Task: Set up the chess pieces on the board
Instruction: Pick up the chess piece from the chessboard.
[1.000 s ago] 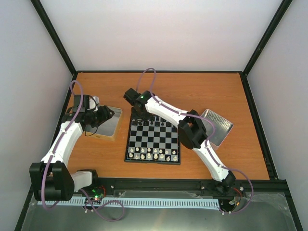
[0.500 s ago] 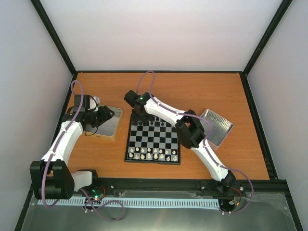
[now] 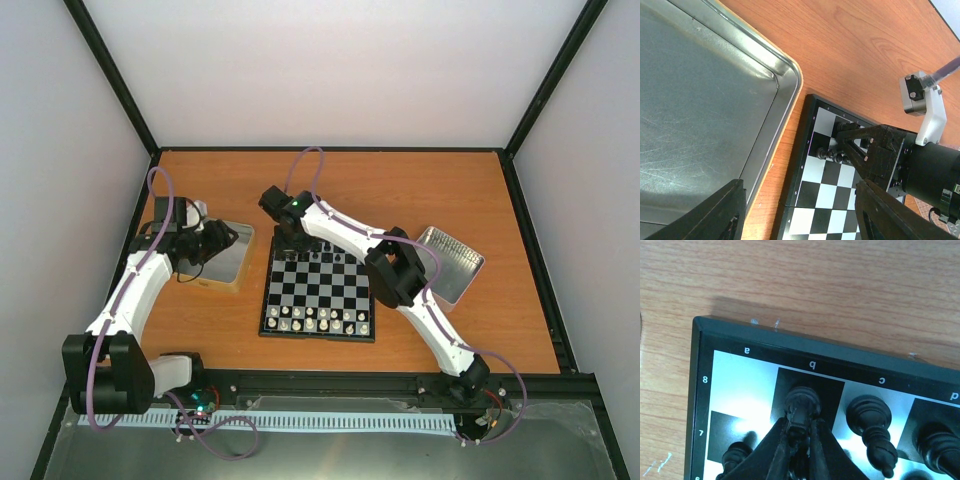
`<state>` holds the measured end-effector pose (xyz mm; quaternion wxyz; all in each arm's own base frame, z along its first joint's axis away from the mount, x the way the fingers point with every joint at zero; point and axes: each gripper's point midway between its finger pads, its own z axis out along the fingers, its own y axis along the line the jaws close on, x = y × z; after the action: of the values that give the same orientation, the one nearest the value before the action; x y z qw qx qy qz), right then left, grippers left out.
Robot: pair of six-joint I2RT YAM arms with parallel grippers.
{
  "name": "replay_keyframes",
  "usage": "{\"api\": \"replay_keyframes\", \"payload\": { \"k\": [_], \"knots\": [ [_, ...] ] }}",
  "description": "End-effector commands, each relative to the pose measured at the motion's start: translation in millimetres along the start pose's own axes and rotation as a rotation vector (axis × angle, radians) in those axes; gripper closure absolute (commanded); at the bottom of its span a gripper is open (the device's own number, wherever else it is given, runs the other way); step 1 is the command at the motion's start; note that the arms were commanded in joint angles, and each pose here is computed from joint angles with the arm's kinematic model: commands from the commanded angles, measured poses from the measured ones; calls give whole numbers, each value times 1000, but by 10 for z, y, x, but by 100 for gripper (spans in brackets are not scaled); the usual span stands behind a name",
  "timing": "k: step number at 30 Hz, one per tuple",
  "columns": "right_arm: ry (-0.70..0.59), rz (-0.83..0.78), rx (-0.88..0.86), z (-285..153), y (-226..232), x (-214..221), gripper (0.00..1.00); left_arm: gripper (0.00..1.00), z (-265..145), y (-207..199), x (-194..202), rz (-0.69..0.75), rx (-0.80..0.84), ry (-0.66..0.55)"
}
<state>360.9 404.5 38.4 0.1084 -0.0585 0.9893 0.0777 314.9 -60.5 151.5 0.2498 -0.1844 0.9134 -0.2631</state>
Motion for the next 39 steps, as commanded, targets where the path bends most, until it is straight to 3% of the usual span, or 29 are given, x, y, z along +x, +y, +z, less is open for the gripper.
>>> {"api": "replay_keyframes", "payload": {
  "k": [1,10,24,32,39],
  "knots": [
    [-23,9,-10,-40,9,-81,89,39,-32,-20,-39,-2,8,-9],
    [-64,12,-22,-110,38,-180,97,39,-44,-27,-44,0,11,-13],
    [-109,8,-66,-279,94,-306,97,39,-39,-111,-6,17,66,2],
    [-144,24,-115,-561,124,-377,97,39,-32,-300,64,52,195,27],
    [-103,99,-300,-811,238,-421,97,39,-9,-559,156,93,387,63]
  ]
}}
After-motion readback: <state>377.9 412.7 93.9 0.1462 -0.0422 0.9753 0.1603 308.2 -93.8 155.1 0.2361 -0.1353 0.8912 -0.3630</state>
